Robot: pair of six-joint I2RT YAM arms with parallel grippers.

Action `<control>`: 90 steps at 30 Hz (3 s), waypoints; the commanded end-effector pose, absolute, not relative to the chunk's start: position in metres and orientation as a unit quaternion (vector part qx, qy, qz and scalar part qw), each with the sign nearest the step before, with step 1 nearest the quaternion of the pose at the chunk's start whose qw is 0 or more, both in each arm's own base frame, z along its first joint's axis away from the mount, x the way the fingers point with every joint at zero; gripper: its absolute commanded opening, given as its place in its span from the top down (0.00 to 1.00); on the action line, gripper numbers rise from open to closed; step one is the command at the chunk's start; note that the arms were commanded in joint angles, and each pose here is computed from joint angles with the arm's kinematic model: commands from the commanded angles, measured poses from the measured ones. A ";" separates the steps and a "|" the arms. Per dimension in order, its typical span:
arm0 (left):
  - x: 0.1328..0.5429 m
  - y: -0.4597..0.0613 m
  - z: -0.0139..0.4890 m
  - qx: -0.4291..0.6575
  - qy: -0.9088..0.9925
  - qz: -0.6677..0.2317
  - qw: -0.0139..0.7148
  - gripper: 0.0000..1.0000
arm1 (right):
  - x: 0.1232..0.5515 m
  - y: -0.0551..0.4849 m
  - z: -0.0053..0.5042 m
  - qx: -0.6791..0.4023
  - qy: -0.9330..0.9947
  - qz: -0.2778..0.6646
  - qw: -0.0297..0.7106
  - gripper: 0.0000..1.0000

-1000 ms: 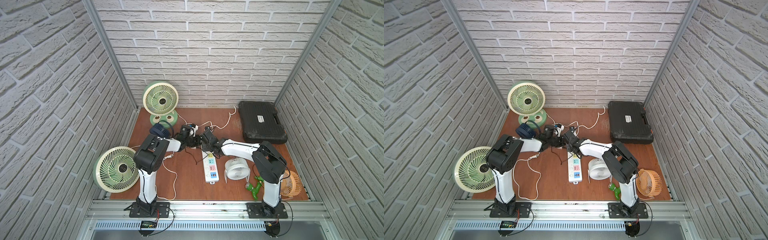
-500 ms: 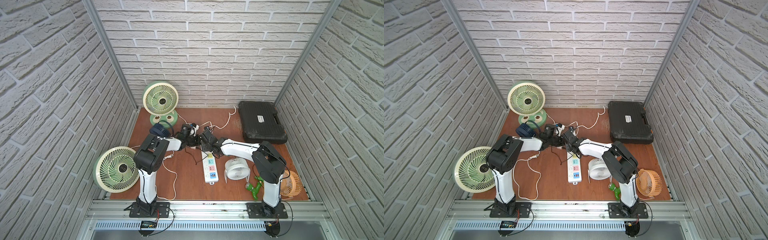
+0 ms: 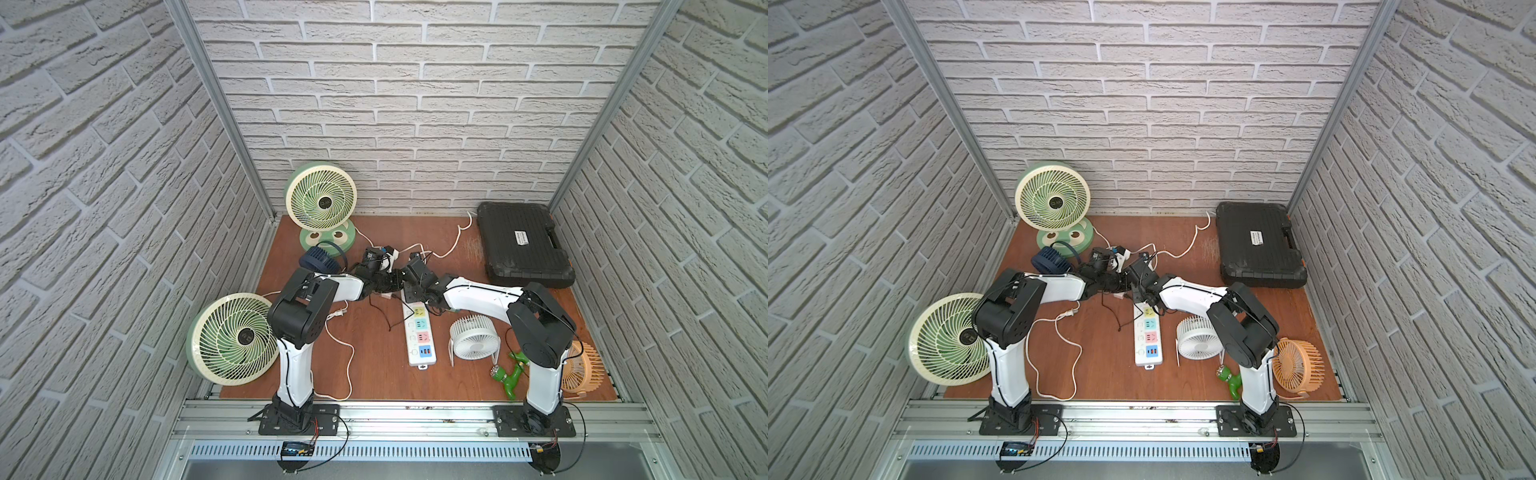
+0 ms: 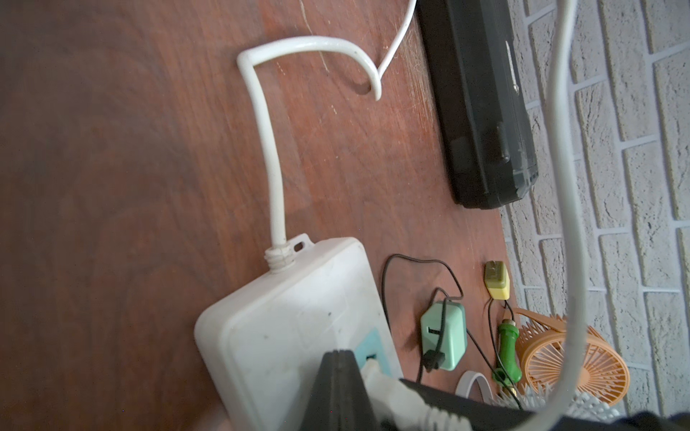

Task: Unplug the desk fan from the power strip
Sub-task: Remove the plug from the socket, then place the plug at the center of the board.

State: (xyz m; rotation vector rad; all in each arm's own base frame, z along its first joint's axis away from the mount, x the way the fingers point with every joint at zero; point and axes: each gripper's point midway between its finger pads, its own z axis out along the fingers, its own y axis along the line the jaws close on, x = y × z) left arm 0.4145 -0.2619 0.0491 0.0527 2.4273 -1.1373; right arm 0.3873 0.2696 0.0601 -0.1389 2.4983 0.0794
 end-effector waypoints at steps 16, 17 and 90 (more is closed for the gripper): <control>0.405 -0.252 0.034 0.007 0.902 -0.378 0.207 1.00 | 0.402 0.257 0.120 -0.011 0.927 0.092 0.364 0.87; 0.405 -0.252 0.035 0.008 0.902 -0.379 0.209 1.00 | 0.404 0.255 0.121 -0.009 0.926 0.089 0.366 0.87; 0.343 -0.066 0.155 -0.082 0.865 -0.232 0.437 0.85 | 0.494 0.304 0.155 -0.076 0.922 0.218 0.312 0.36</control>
